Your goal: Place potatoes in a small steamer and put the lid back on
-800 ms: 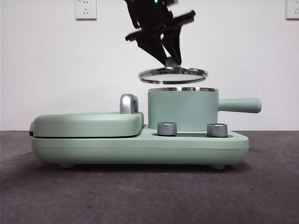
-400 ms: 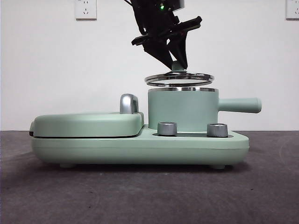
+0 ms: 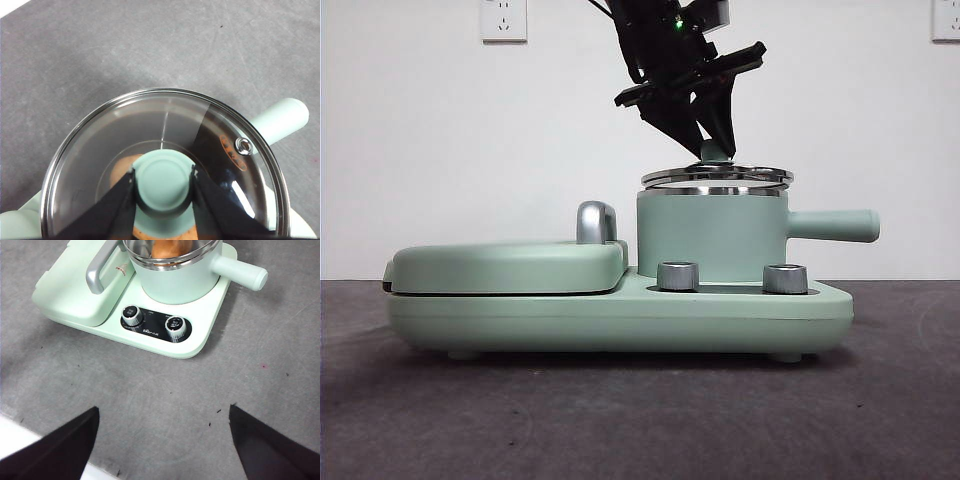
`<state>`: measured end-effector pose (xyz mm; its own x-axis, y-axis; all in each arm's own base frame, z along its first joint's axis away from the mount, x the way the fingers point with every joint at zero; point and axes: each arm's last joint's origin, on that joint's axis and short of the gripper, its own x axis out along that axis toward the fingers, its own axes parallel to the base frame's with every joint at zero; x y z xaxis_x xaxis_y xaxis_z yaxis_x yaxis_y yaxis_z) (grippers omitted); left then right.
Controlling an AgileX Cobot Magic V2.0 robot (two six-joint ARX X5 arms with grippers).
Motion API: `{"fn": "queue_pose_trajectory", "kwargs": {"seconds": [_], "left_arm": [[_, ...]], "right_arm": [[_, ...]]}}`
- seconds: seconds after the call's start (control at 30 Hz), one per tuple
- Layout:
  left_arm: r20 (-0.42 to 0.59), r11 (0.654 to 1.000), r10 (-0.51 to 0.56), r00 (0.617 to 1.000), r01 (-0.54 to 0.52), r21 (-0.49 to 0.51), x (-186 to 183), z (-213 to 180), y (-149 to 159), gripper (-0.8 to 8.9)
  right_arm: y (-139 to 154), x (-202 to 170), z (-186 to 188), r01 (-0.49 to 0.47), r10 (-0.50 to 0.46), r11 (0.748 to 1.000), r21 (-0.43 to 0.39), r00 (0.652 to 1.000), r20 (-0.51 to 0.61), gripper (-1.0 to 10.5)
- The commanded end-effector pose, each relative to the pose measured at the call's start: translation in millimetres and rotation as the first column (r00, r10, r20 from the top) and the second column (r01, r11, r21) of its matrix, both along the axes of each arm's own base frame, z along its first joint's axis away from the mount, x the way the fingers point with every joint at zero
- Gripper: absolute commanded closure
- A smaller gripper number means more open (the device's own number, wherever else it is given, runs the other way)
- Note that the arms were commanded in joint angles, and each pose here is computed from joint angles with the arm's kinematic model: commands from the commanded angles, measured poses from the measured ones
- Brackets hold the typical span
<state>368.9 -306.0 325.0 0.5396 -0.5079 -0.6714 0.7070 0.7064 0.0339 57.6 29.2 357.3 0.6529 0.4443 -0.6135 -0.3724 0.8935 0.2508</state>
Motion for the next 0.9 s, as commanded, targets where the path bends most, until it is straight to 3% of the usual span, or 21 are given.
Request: {"fn": "queue_pose_trajectory", "kwargs": {"seconds": [0.03, 0.9], "left_arm": [[0.041, 1.000, 0.003, 0.999, -0.003, 0.000, 4.9, 0.0, -5.6, 8.04], [0.008, 0.999, 0.011, 1.000, -0.011, 0.038, 10.6, -18.9, -10.4, 8.04]], "right_arm": [[0.8, 0.8, 2.2, 0.004, -0.004, 1.000, 0.016, 1.000, 0.002, 5.3], [0.8, 0.8, 2.1, 0.006, -0.006, 1.000, 0.017, 1.000, 0.000, 5.3]]}}
